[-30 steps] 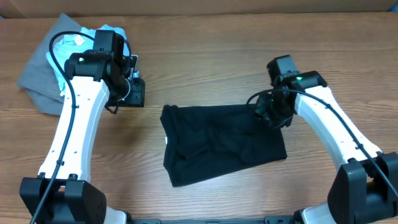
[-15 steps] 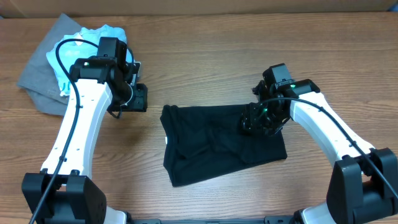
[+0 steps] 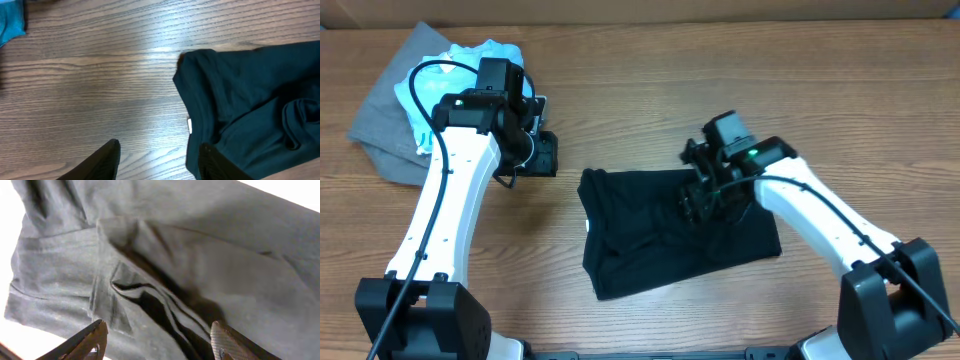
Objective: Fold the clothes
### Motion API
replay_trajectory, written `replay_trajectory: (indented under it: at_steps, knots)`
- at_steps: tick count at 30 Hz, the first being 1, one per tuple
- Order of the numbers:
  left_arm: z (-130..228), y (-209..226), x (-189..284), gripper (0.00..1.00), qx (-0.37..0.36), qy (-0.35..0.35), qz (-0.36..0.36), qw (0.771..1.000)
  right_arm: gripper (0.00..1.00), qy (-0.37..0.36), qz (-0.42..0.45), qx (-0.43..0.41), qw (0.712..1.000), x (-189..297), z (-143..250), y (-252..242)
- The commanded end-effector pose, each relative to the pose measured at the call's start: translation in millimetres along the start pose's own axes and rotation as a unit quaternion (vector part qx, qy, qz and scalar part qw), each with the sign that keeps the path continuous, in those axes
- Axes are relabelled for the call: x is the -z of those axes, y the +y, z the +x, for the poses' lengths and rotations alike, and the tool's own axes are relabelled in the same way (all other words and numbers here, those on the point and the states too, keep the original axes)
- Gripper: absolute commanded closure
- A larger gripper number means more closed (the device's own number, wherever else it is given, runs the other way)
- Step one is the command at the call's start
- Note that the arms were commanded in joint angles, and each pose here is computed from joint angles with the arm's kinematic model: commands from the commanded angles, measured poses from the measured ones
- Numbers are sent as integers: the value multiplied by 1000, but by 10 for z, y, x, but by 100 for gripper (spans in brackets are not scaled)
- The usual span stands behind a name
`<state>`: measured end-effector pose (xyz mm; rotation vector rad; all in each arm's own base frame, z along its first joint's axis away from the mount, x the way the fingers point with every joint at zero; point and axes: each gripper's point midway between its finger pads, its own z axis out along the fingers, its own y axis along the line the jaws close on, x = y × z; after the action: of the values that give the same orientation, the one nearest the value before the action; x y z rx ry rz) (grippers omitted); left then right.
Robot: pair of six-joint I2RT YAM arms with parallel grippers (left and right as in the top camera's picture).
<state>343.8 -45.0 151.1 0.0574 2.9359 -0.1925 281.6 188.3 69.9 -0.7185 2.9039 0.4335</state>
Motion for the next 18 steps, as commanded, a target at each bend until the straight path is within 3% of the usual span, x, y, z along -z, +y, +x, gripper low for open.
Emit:
replay_trajectory:
  at_steps: [1, 8, 18]
  knots:
    - [-3, -6, 37, 47, -5, -7, 6, 1000, 30, 28, 48, 21, 998, -180, 61, -47]
    - [-5, -6, 37, 47, -6, -7, 5, 1000, 39, 91, 47, 55, 993, -399, 323, 246]
    - [-14, -6, 37, 47, -6, -9, 5, 1000, 40, 84, 102, 39, 990, -450, 367, 407]
